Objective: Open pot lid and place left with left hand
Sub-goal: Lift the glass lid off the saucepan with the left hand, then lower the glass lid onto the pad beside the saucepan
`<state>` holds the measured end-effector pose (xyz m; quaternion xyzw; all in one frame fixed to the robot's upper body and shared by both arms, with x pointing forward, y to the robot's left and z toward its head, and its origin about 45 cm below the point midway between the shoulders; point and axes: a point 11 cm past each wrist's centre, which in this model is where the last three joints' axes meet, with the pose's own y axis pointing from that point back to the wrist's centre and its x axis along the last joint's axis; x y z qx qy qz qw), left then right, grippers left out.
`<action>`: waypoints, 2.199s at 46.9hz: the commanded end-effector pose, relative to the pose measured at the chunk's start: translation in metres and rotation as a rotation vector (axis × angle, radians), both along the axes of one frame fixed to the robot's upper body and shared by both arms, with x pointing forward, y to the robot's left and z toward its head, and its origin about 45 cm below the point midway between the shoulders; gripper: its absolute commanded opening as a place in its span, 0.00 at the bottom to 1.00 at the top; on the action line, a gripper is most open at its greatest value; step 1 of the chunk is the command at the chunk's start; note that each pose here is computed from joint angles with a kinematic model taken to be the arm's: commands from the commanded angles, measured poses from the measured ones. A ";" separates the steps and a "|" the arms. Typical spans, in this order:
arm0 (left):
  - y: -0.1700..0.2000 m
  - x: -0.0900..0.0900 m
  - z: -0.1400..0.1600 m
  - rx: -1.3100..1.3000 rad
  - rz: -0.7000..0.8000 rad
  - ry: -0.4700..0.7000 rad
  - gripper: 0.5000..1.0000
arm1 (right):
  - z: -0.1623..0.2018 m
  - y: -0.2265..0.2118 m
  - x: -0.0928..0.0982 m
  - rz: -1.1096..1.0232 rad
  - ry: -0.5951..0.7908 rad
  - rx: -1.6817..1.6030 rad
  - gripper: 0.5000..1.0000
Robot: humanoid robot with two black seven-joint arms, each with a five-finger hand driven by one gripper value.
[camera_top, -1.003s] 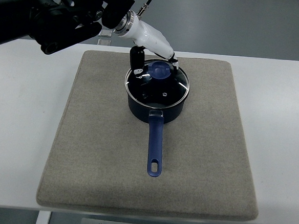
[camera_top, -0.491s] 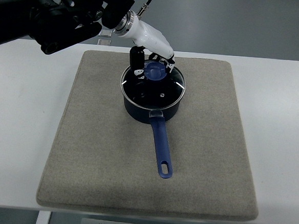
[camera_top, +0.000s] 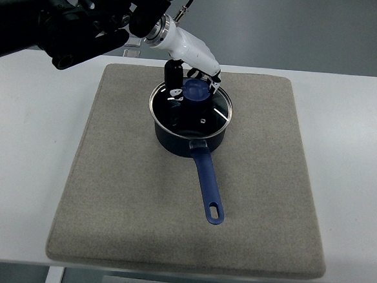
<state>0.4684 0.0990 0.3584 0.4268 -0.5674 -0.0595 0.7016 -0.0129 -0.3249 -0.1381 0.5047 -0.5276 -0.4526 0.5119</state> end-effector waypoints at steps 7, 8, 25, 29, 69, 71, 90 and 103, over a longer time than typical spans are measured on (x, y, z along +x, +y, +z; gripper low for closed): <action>-0.001 0.001 0.005 -0.015 -0.001 -0.009 0.00 | 0.000 0.000 0.000 0.000 0.000 0.000 0.83; -0.002 0.001 0.005 -0.017 -0.004 -0.012 0.00 | 0.000 0.000 0.000 0.000 -0.002 0.000 0.83; 0.005 0.012 0.016 -0.062 0.025 -0.069 0.00 | 0.000 0.000 0.000 0.000 0.000 0.000 0.83; 0.015 0.020 0.020 -0.067 0.057 -0.087 0.00 | 0.000 0.000 0.000 0.000 0.000 0.000 0.83; 0.182 0.027 0.065 -0.111 0.278 -0.220 0.00 | 0.000 0.000 0.000 0.000 0.000 0.000 0.83; 0.188 0.024 0.059 -0.111 0.284 -0.210 0.00 | 0.000 0.000 0.000 0.000 0.000 0.000 0.83; 0.222 0.003 0.019 -0.117 0.302 -0.164 0.00 | 0.000 0.000 0.000 0.000 0.000 0.000 0.83; 0.229 -0.007 -0.018 -0.114 0.305 -0.111 0.00 | 0.000 0.000 0.000 0.000 0.000 0.000 0.83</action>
